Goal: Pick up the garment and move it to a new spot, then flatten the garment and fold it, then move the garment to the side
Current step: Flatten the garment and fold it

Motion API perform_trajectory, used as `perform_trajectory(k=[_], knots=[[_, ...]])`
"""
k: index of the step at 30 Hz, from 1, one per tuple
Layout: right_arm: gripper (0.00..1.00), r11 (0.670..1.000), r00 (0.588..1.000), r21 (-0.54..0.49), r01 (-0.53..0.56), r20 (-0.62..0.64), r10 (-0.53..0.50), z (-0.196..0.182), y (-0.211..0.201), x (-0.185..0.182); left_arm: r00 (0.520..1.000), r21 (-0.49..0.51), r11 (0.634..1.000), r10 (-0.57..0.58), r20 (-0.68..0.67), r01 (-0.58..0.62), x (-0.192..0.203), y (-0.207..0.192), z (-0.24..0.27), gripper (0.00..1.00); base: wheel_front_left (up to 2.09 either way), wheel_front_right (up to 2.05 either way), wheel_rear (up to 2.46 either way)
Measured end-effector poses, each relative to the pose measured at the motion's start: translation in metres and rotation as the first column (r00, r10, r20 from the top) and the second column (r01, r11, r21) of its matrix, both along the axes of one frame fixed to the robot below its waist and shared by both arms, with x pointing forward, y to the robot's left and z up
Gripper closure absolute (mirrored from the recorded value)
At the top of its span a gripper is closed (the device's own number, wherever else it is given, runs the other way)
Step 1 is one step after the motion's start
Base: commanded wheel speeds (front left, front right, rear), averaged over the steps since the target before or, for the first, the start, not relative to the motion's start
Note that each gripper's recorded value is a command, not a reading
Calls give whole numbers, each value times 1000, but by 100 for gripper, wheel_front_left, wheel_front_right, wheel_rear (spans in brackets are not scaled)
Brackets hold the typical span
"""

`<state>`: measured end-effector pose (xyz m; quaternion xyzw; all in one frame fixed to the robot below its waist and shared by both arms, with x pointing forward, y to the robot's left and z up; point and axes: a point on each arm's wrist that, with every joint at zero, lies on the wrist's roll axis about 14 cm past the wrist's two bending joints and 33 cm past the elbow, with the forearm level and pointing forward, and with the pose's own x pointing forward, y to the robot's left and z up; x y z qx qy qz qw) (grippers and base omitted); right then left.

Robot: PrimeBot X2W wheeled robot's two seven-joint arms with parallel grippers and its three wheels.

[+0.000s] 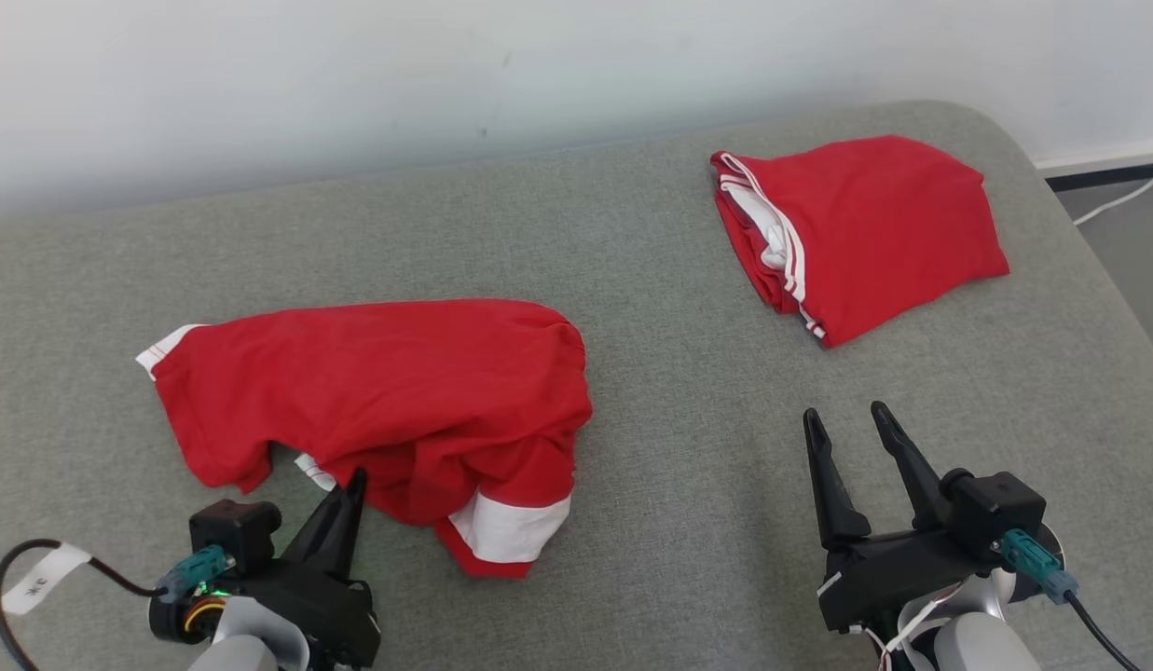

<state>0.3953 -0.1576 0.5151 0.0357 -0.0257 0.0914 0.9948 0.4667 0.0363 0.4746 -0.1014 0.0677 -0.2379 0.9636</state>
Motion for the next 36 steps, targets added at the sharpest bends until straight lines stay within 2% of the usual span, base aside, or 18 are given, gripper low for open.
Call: perform_trajectory(k=[12,24,31,36], knots=[[0,999,999,13,-43,10,43,3,17,0,992,-21,999,37,119,-35,-17,13,38,100,0,0,0],[0,993,993,41,-114,12,114,1,46,5,960,23,995,85,265,-95,-49,46,102,100,0,0,0],[0,991,992,44,-127,5,127,-2,51,11,967,17,996,83,240,-89,-51,47,103,100,0,0,0],[0,994,994,36,-105,0,105,-4,42,15,976,63,995,59,210,-74,-38,45,86,100,0,0,0]])
